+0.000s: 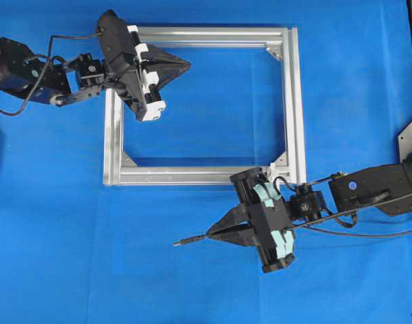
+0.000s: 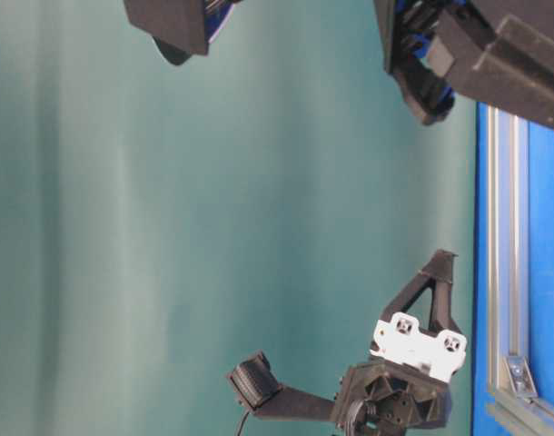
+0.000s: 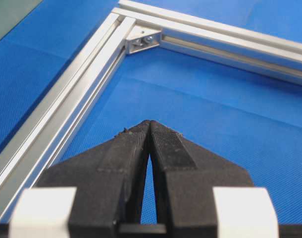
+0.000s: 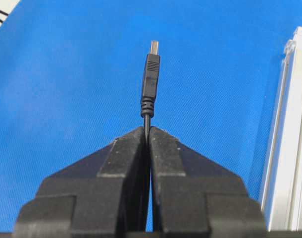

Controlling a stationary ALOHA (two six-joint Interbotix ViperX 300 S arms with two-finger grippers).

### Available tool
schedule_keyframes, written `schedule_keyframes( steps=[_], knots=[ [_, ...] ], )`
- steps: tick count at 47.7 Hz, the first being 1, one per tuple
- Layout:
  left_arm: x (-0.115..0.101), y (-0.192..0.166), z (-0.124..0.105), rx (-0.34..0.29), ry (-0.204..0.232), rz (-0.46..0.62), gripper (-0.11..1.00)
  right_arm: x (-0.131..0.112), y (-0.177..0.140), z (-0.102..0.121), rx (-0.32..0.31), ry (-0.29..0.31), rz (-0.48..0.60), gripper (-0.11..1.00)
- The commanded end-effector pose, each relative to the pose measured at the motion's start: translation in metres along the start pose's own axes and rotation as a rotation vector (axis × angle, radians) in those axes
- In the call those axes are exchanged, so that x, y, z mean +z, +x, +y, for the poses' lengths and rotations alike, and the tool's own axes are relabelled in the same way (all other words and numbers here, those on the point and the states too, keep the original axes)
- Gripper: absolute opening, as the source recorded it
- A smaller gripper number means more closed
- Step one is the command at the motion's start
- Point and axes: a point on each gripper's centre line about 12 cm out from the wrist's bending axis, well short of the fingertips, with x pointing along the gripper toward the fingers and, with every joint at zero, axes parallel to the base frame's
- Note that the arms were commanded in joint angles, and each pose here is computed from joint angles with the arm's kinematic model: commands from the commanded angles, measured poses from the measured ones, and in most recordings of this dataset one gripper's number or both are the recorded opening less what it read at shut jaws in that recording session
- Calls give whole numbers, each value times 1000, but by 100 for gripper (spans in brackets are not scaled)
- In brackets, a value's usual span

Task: Insert the wire through the string loop located on the right side.
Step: 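Close the right gripper on the cable just behind the USB plug, then lift the cable and swing the right gripper right, plug pointing left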

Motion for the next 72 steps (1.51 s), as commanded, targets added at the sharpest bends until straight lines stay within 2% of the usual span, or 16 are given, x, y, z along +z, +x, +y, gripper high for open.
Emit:
schedule_keyframes(
  steps=[1, 54, 60, 72],
  knots=[
    [15, -2, -2, -6, -1, -46, 0, 13, -5, 1, 2, 0, -38, -4],
    [15, -2, -2, -6, -3, -46, 0, 11, -6, 2, 5, 0, -30, -4],
    [15, -2, -2, -6, -4, -43, 0, 4, -12, 2, 6, 1, -13, -4],
    [15, -2, -2, -6, -4, -43, 0, -14, -48, 1, 5, 12, 7, -4]
  ],
)
